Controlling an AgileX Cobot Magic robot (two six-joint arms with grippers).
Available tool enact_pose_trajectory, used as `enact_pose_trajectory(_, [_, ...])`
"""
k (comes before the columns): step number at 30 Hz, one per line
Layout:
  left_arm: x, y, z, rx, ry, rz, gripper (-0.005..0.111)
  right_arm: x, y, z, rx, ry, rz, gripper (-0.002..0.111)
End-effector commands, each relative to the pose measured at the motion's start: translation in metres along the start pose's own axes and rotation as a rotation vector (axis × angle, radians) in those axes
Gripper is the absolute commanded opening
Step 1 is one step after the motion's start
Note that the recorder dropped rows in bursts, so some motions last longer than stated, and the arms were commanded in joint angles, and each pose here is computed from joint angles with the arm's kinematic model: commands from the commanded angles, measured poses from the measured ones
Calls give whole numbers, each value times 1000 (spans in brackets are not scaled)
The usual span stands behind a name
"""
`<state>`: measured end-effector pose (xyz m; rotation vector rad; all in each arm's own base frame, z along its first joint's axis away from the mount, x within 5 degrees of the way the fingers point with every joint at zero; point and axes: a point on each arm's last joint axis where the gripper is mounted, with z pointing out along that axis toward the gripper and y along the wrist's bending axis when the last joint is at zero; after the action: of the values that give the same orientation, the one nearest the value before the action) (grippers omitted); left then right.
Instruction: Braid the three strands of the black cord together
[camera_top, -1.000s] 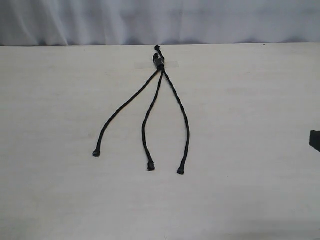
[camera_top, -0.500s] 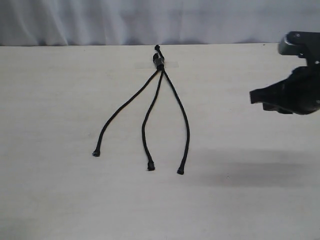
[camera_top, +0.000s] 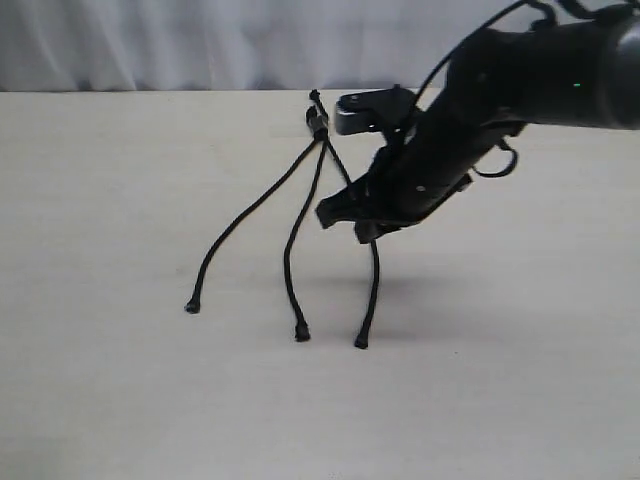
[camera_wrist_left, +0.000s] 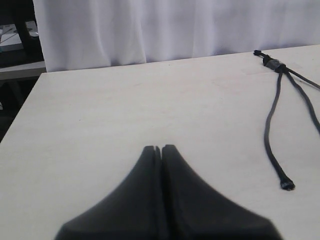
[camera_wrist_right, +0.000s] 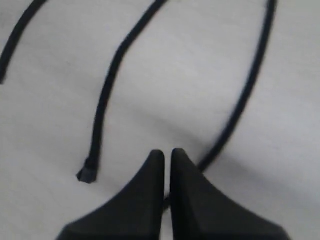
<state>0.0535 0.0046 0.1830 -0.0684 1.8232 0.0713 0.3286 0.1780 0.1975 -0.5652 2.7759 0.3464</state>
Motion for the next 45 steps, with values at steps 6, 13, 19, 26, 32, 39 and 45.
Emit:
enact_pose_trajectory(6, [-1,0,0,-5,-18,-4,0,-24,50,40,-3,71,-60,4])
enact_pose_trajectory(13, [-1,0,0,-5,-18,-4,0,-31,72,59,38,143,-97,11])
enact_pose_trajectory(19, [-1,0,0,-5,-18,-4,0,-34,73,65,84,164,-119,39])
enact_pose_trajectory(26, [-1,0,0,-5,-18,-4,0,-27,69,89,106,218,-56,44])
enact_pose_trajectory(32, [-1,0,0,-5,-18,-4,0,-21,65,101,134,272,-12,43])
enact_pose_trajectory(39, [-1,0,0,-5,-18,-4,0,-9,60,120,161,365,-10,25])
enact_pose_trajectory(45, [-1,0,0,-5,-18,-4,0,-13,62,110,151,346,-8,4])
